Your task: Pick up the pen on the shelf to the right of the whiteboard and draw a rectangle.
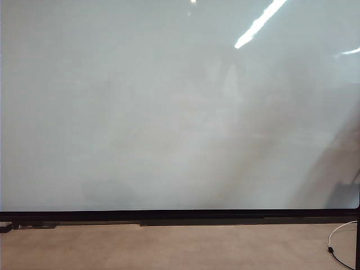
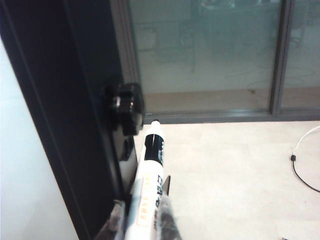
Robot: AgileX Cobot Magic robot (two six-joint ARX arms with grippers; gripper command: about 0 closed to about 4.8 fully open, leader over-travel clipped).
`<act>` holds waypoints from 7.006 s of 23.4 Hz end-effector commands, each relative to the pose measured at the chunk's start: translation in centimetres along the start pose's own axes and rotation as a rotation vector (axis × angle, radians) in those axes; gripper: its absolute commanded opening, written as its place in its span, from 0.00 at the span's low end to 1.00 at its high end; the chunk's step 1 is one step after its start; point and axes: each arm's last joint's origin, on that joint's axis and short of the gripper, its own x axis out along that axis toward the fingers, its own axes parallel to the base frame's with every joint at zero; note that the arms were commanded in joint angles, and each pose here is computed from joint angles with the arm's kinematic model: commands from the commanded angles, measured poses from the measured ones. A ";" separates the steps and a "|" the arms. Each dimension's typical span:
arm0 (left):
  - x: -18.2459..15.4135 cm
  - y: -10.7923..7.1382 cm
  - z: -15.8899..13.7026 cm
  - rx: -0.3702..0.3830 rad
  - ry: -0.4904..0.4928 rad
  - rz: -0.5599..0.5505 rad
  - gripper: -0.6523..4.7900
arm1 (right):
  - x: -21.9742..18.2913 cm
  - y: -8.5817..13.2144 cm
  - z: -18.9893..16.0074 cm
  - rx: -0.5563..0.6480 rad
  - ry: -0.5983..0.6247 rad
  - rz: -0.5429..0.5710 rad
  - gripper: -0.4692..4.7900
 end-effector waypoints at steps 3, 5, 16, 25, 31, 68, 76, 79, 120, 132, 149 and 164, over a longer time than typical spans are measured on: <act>0.0 0.0 0.2 0.001 -0.011 0.001 0.11 | -0.7 -0.9 1.3 -0.041 -0.055 -0.013 0.08; 0.0 0.0 0.2 0.001 -0.011 0.001 0.11 | -1.1 -1.3 1.8 -0.050 -0.066 -0.037 0.08; 0.0 0.0 0.2 0.001 -0.011 -0.001 0.11 | -4.6 -1.1 5.8 -0.059 -0.096 -0.273 0.08; 0.0 0.0 0.2 0.001 -0.011 0.001 0.11 | -9.5 5.5 10.3 -0.093 -0.115 -0.400 0.08; 0.0 0.0 0.2 0.001 -0.011 -0.002 0.11 | -11.1 12.3 11.5 -0.136 -0.055 -0.334 0.08; 0.0 0.0 0.2 0.001 -0.011 -0.003 0.11 | -6.5 33.4 7.7 -0.502 0.282 0.291 0.08; 0.0 0.0 0.2 0.001 -0.011 -0.003 0.11 | -5.9 33.9 8.3 -0.664 0.359 0.350 0.08; 0.0 0.0 0.2 0.001 -0.011 -0.003 0.11 | -5.5 34.5 7.9 -0.716 0.386 0.374 0.08; 0.0 0.0 0.2 0.001 -0.011 -0.003 0.11 | -0.1 36.9 8.2 -0.802 0.334 0.241 0.08; 0.0 0.0 0.2 0.001 -0.011 -0.003 0.11 | -0.2 36.9 9.1 -0.799 0.291 0.214 0.08; 0.0 0.0 0.2 0.001 -0.011 -0.003 0.11 | -0.4 37.5 12.1 -0.833 0.223 0.190 0.08; 0.0 0.0 0.2 0.001 -0.011 -0.002 0.11 | -1.3 37.9 13.2 -0.844 0.195 0.179 0.08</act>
